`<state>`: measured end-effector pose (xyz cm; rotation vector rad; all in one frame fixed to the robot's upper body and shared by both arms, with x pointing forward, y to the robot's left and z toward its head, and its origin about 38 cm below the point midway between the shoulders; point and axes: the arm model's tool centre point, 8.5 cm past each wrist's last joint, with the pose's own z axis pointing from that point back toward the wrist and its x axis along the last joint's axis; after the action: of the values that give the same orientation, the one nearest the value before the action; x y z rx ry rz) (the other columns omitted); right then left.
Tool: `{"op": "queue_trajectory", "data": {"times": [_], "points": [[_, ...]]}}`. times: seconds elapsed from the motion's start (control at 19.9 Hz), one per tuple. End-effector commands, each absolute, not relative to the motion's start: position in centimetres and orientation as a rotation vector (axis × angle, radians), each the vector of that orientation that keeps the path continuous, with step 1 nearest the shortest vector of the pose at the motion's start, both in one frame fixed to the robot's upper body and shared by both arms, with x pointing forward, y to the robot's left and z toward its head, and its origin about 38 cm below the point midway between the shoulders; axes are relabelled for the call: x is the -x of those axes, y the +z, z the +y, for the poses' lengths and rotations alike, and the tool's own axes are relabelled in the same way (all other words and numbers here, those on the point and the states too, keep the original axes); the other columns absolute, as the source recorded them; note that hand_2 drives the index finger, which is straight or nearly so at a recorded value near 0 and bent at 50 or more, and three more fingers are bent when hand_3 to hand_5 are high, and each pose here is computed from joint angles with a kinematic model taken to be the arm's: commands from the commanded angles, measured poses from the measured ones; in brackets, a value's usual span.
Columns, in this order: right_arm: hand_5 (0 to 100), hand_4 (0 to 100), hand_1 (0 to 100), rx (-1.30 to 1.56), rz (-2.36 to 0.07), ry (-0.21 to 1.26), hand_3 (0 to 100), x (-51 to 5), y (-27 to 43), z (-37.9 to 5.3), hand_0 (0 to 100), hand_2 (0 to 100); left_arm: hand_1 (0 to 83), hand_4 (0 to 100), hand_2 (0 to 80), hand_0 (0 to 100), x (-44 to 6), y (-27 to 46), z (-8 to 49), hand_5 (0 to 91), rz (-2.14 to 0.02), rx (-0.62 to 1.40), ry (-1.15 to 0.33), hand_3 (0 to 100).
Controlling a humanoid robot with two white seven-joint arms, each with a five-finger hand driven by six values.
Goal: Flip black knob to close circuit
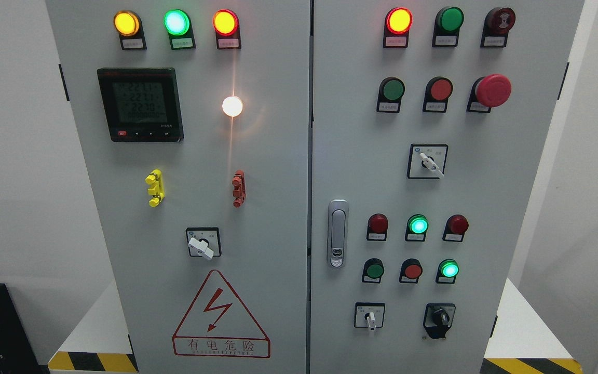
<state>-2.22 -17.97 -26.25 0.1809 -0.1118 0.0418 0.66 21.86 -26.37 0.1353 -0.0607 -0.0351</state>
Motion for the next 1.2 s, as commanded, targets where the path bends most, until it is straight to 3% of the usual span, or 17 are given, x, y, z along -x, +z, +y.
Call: {"op": "queue_trajectory", "data": {"times": [0.0, 0.8, 1.15], "points": [[0, 0, 11, -0.188, -0.100, 0.021, 0, 2.6, -26.2, -17.8, 0, 0, 55.6, 0, 0.0, 12, -0.2, -26.4, 21.7, 0.0, -0.066, -0.131, -0.032, 0], [0, 0, 8, -0.246, -0.268, 0.009, 0, 0.0, -25.9, -17.4, 0, 0, 55.6, 0, 0.0, 12, -0.2, -26.4, 21.7, 0.0, -0.066, -0.131, -0.032, 0], [0, 0, 5, -0.260, -0.525, -0.018, 0, -7.5, -24.6, -17.8, 0, 0, 55.6, 0, 0.0, 12, -0.2, -26.4, 21.7, 0.0, -0.066, -0.131, -0.032, 0]]}}
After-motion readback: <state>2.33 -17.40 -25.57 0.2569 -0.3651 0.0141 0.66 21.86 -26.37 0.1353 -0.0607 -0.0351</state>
